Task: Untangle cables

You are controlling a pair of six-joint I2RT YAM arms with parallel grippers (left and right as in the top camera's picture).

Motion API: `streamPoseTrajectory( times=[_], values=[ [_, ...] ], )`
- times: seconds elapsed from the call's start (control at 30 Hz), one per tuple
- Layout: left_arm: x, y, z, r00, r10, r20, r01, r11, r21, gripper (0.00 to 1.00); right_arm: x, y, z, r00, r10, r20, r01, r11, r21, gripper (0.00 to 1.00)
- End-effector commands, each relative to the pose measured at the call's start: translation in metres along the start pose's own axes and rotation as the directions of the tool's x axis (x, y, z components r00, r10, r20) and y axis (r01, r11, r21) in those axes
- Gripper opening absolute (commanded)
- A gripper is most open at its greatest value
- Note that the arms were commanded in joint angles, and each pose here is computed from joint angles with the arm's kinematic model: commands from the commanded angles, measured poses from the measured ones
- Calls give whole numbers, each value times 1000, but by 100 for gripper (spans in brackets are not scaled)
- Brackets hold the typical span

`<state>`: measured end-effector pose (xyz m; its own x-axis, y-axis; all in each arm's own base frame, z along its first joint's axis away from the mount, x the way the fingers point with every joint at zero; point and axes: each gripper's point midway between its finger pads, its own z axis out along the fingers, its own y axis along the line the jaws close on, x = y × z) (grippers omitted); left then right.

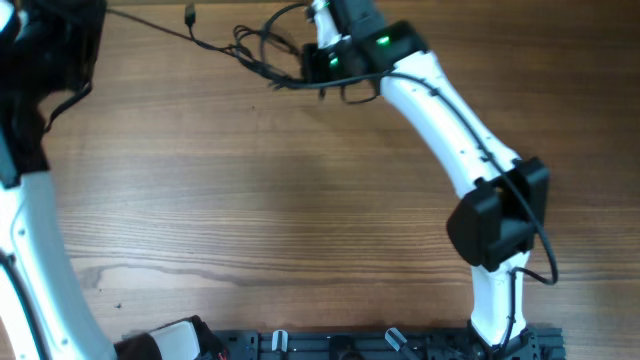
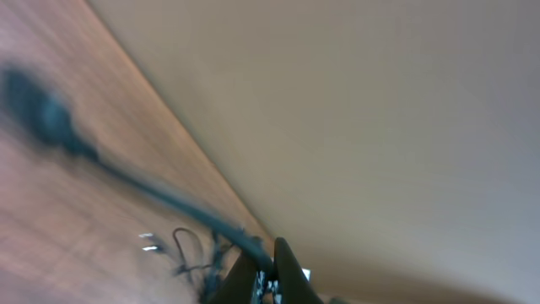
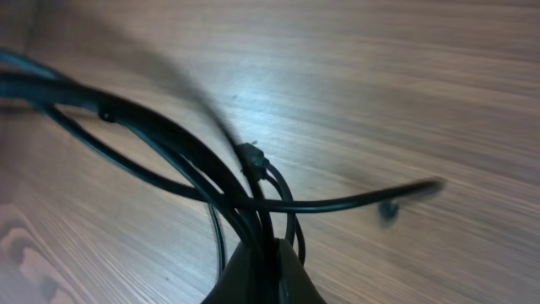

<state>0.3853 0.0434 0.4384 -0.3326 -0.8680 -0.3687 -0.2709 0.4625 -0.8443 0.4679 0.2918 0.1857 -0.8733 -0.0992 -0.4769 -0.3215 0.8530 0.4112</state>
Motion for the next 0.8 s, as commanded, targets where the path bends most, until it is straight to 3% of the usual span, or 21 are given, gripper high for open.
streamPoseTrajectory(
  times=[0.0, 0.2, 0.33, 0.43, 0.53, 0.6, 0.63, 0.67, 0.73, 0.77],
  values=[
    [-33, -6, -78, 972, 66, 226, -65, 998, -9, 4, -20, -99, -41, 998, 17, 53, -28, 977, 210, 4],
    [-38, 15, -111, 957, 21, 290, -1, 998, -70, 4, -51, -187, -164, 957, 91, 275, -187, 919, 347, 4],
    [-38, 15, -116, 953, 19, 302, 3, 997, -72, 4, -50, -230, -251, 896, 141, 421, -317, 867, 385, 4],
    [-29, 15, -113, 964, 32, 263, -14, 997, -70, 4, -43, -225, -284, 876, 150, 459, -335, 873, 354, 4],
    [-8, 1, -98, 981, 117, 153, -115, 993, -22, 4, -37, -204, -300, 874, 134, 467, -319, 883, 344, 4],
    [15, -12, -80, 978, 200, 50, -202, 979, 26, 9, -31, -186, -303, 882, 129, 453, -298, 898, 323, 4],
    [25, -16, -72, 969, 248, 8, -248, 968, 47, 18, -27, -173, -302, 889, 129, 439, -280, 912, 300, 4],
    [39, -22, -60, 949, 311, -44, -308, 949, 74, 38, -24, -163, -301, 896, 127, 425, -263, 924, 278, 4],
    [66, -30, -40, 904, 408, -129, -393, 911, 127, 95, -18, -138, -295, 912, 121, 392, -223, 948, 227, 4],
    [80, -33, -28, 879, 442, -176, -419, 895, 155, 100, -16, -129, -293, 918, 116, 380, -207, 956, 209, 4]
  ],
)
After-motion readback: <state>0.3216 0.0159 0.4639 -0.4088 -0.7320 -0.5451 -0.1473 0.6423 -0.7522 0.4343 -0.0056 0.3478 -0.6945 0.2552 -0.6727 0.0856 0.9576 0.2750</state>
